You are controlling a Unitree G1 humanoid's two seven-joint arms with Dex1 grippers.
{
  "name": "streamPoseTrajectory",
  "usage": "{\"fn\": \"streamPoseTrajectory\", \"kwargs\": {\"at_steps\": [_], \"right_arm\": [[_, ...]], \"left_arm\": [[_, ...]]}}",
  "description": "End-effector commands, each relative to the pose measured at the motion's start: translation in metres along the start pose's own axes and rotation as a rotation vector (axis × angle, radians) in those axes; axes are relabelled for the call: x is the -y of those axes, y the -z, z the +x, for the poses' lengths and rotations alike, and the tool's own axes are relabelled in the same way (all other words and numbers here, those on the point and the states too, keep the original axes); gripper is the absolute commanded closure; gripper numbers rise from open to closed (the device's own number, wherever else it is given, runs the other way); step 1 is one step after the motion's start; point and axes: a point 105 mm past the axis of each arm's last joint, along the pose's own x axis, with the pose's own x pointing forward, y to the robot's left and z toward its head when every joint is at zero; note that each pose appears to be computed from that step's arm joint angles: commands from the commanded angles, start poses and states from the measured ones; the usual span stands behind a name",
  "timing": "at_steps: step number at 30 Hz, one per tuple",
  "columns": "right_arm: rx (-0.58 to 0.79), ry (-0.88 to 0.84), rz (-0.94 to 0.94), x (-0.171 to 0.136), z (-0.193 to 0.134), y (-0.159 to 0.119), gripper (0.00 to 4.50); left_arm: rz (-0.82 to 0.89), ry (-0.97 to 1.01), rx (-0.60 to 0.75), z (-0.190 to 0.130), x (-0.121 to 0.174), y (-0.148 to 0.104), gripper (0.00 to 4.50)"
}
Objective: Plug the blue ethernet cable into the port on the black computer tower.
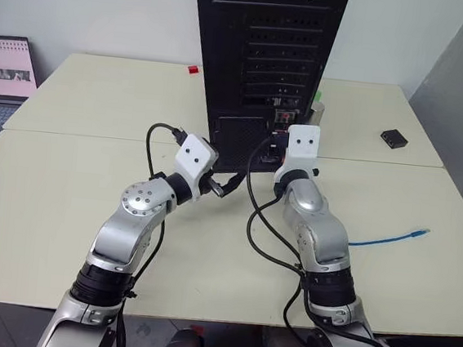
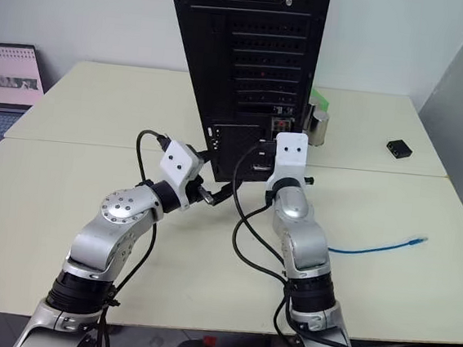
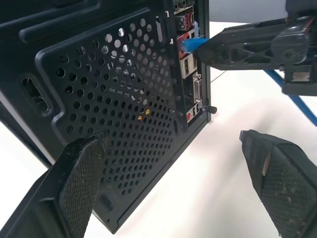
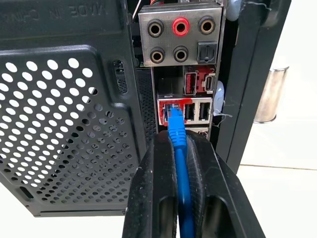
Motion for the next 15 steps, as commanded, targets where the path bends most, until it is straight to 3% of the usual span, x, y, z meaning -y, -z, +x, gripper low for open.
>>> {"fn": "streamPoseTrajectory", "kwargs": {"at_steps": [1,10,11,15], "right_arm": [[0.099,-0.068,0.060,-0.027,0.003,-0.036,4.50],[0.105,-0.103,0.072,-0.029,0.002,-0.036,4.50],[0.104,-0.103,0.076,-0.028,0.001,-0.035,3.94],[0.089,-0.110,0.058,-0.022,-0.008,-0.028,3.23]], "left_arm": [[0.028,-0.018,0.055,0.000,-0.004,-0.015,0.00],[0.027,-0.024,0.055,0.000,-0.005,-0.015,0.00],[0.028,-0.025,0.055,0.000,-0.005,-0.015,0.00],[0.031,-0.038,0.052,0.000,-0.009,-0.014,0.00]]}}
